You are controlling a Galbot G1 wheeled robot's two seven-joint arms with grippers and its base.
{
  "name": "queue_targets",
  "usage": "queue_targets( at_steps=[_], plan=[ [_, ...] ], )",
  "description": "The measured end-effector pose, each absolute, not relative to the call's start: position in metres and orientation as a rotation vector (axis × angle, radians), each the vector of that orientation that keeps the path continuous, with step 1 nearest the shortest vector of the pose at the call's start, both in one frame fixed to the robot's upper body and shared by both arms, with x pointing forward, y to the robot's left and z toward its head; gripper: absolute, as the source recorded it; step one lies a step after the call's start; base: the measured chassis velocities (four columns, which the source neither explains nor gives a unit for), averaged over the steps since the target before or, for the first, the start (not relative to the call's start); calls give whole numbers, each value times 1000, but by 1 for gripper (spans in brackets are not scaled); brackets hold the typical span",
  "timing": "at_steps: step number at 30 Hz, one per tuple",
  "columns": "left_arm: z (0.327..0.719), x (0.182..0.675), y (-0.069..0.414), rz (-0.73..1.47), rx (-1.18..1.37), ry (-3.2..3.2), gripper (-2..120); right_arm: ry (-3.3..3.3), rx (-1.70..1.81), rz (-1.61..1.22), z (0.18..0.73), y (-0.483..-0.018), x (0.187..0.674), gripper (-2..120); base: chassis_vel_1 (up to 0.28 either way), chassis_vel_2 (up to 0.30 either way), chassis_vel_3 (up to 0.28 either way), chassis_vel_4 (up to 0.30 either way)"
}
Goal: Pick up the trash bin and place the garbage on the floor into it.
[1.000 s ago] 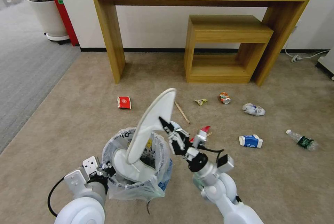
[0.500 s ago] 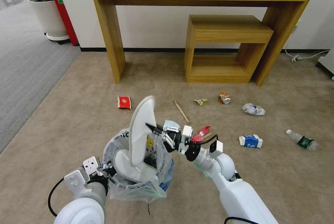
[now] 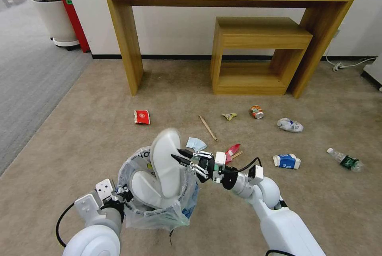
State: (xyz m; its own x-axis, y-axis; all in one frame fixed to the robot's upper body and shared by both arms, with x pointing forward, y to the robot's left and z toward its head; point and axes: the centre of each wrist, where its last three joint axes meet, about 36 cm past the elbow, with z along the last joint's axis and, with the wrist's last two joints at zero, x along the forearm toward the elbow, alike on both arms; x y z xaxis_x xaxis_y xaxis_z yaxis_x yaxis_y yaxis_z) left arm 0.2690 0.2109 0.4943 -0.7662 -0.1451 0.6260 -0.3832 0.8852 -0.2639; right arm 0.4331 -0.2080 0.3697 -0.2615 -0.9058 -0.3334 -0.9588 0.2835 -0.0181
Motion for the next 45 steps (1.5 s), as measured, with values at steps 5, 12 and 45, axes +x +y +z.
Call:
queue_targets(
  at_steps=[5,12,45],
  plan=[
    [499,273,219,508,409,-2456,1,2407,-1518,291,374,-216,426,61,0,0,0,0],
    [502,281,231,498,448,-2486,1,2721,-896,401,386,-228,399,86,0,0,0,0],
    [495,293,315,367,699,-2535,1,2860,191,10,360,-329,338,100,0,0,0,0]
  ],
)
